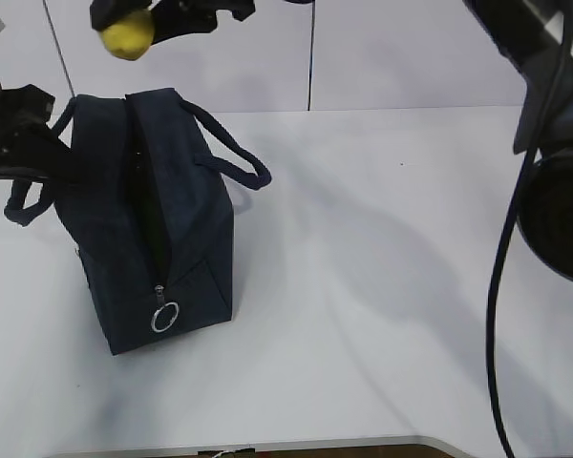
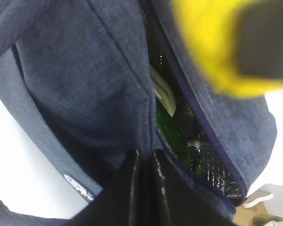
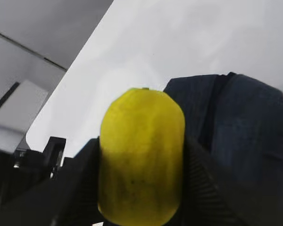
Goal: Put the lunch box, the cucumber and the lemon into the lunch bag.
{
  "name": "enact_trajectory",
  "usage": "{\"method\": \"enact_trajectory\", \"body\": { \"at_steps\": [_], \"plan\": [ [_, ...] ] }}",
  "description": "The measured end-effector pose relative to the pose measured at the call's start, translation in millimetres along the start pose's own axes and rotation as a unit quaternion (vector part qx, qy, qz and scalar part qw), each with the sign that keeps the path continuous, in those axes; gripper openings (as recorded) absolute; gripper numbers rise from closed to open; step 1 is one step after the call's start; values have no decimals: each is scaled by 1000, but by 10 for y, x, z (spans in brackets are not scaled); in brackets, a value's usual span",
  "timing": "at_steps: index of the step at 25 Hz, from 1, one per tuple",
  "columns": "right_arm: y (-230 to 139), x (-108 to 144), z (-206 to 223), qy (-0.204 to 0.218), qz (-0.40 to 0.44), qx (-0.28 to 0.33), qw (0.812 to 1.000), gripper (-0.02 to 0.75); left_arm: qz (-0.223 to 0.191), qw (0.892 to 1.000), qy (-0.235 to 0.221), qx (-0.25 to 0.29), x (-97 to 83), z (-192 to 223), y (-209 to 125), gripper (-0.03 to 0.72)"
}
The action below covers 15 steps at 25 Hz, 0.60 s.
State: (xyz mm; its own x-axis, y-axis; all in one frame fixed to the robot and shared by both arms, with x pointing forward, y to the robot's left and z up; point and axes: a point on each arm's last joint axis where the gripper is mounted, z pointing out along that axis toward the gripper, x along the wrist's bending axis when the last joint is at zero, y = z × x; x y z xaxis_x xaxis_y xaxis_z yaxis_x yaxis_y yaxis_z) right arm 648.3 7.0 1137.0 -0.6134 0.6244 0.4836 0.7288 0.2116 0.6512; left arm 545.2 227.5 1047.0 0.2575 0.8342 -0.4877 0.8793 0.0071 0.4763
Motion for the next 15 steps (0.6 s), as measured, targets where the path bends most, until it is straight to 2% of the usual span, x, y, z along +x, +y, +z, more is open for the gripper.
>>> {"method": "enact_trajectory", "body": {
  "at_steps": [3, 9, 15],
  "plan": [
    [-76, 54, 127, -7, -12, 20, 1000, 396, -1, 1000, -1, 0, -1, 0, 1, -3],
    [-312, -39, 414, -26, -7, 89, 996, 396, -1, 1000, -1, 2, -3, 0, -3, -3],
    [-465, -102, 394, -54, -10, 135, 989, 396, -1, 1000, -1, 1, -3, 0, -3, -3]
  ]
}}
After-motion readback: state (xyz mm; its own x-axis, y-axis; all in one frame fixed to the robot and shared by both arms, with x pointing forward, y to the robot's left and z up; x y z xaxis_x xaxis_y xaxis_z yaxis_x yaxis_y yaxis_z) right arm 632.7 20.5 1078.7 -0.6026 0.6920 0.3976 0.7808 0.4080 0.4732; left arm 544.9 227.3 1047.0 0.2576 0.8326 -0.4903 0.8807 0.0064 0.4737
